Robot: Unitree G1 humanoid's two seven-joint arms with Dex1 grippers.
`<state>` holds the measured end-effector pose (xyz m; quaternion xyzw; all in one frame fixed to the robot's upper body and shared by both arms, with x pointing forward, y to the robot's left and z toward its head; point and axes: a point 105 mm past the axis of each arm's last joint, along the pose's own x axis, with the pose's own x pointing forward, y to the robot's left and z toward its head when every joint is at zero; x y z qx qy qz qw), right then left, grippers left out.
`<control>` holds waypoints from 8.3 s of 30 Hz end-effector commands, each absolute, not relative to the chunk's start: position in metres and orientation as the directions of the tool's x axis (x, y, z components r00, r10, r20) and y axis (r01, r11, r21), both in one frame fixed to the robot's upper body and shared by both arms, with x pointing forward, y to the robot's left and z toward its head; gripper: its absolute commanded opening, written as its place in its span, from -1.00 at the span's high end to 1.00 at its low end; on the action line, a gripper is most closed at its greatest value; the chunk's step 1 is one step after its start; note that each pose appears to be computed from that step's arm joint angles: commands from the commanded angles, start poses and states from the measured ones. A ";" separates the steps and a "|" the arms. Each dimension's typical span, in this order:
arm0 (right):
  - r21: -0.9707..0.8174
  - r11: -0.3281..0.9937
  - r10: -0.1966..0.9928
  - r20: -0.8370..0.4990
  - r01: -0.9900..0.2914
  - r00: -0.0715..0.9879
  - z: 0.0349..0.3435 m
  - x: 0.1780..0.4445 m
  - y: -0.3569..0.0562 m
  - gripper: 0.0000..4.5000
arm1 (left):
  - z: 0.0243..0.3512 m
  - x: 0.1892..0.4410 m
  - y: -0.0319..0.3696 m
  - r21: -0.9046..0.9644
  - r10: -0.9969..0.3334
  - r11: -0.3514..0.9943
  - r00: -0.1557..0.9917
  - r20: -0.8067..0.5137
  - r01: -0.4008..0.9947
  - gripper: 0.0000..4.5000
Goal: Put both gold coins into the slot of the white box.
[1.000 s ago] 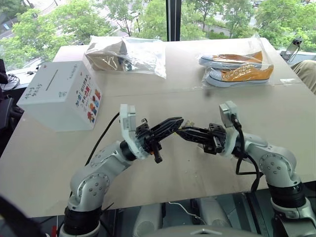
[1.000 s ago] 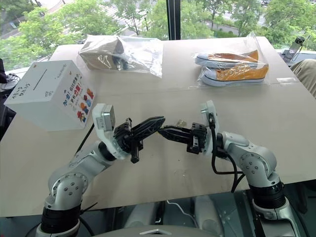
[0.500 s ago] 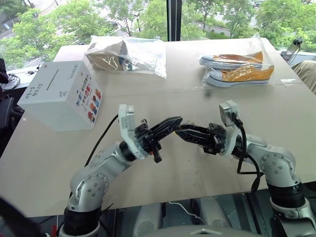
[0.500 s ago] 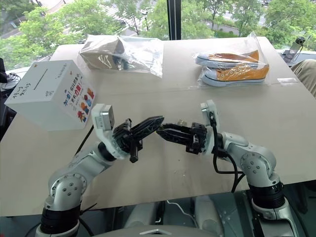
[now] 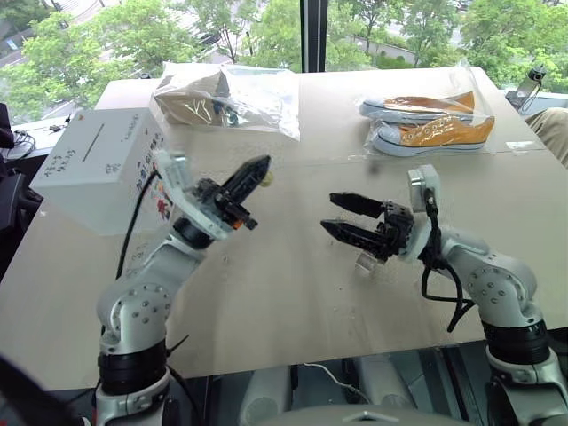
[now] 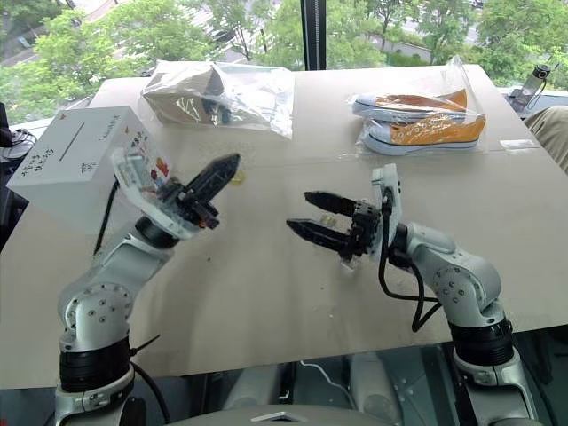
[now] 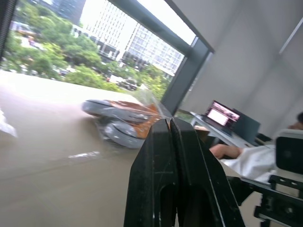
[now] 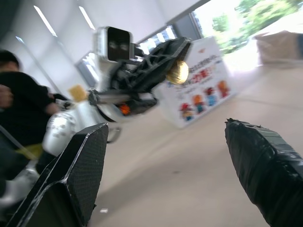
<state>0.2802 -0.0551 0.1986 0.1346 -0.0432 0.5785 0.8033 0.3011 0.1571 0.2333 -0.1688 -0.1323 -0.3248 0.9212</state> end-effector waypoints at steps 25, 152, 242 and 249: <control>-0.143 0.191 0.916 0.382 -0.971 0.124 0.279 0.277 -0.030 -0.85 | 0.314 0.320 0.325 0.285 0.215 0.910 0.930 0.297 -0.301 1.00; -0.284 0.392 0.892 -0.118 -0.875 0.437 0.136 0.333 -0.042 -0.88 | 0.180 0.233 0.196 0.148 -0.656 0.699 0.710 -0.257 0.700 -0.93; -0.205 0.062 0.878 0.477 -0.977 -0.044 0.263 0.257 -0.003 0.75 | 0.248 0.240 0.131 -0.697 -0.486 -0.145 0.563 0.668 0.702 -1.00; -0.246 0.020 0.872 0.479 -0.969 -0.103 0.266 0.249 -0.001 0.75 | 0.239 0.229 0.117 -0.707 -0.545 -0.181 0.529 0.651 0.684 -1.00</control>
